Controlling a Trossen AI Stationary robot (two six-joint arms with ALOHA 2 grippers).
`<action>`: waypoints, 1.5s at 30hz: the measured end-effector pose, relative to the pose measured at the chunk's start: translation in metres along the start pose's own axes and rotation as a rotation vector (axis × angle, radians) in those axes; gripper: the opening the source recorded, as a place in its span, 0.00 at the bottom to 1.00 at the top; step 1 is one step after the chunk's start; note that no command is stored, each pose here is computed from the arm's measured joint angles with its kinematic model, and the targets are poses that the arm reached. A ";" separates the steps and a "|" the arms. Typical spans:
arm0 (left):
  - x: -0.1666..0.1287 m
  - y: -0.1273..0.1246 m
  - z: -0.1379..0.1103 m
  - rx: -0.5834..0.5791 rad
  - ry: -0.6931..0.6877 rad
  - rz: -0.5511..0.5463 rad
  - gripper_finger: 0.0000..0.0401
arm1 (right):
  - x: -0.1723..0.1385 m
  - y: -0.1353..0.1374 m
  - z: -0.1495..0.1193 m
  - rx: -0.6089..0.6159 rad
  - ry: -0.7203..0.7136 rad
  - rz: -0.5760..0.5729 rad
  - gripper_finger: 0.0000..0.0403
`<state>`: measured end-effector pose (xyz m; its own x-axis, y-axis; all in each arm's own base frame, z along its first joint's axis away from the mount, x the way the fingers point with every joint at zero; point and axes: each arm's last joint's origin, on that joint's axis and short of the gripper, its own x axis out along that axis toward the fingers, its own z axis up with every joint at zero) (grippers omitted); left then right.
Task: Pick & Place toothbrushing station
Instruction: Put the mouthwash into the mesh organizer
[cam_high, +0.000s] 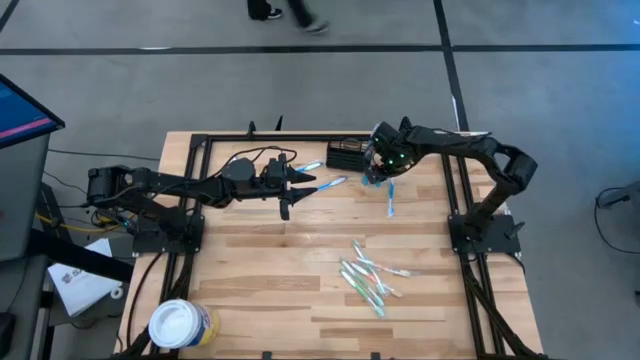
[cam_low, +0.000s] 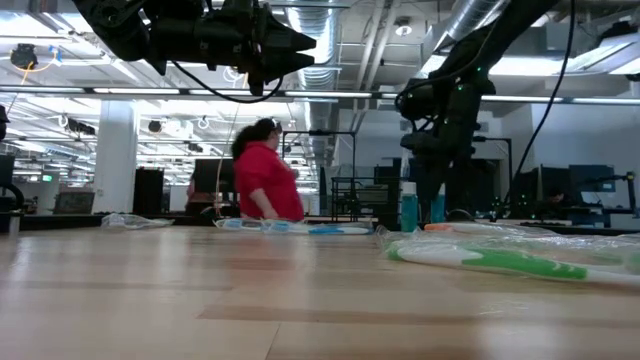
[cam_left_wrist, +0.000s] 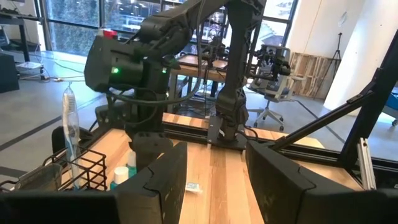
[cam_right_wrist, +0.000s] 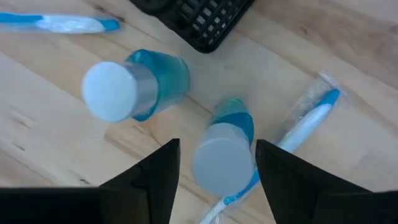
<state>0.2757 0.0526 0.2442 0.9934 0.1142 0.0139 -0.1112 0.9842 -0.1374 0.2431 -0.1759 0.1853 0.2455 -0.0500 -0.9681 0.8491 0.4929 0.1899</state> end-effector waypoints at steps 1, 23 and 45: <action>0.000 0.000 0.000 0.000 0.000 0.000 0.39 | 0.001 -0.001 0.001 0.002 0.003 -0.001 0.49; 0.000 0.000 0.000 0.000 0.000 0.000 0.39 | 0.002 0.005 0.002 0.000 -0.029 0.005 0.40; 0.000 0.000 0.000 0.000 0.000 0.000 0.39 | 0.001 0.004 0.001 -0.034 -0.032 -0.021 0.21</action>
<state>0.2757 0.0525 0.2442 0.9934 0.1139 0.0135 -0.1110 0.9843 -0.1375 0.2474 -0.1753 0.1850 0.2430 -0.0879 -0.9660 0.8382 0.5203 0.1635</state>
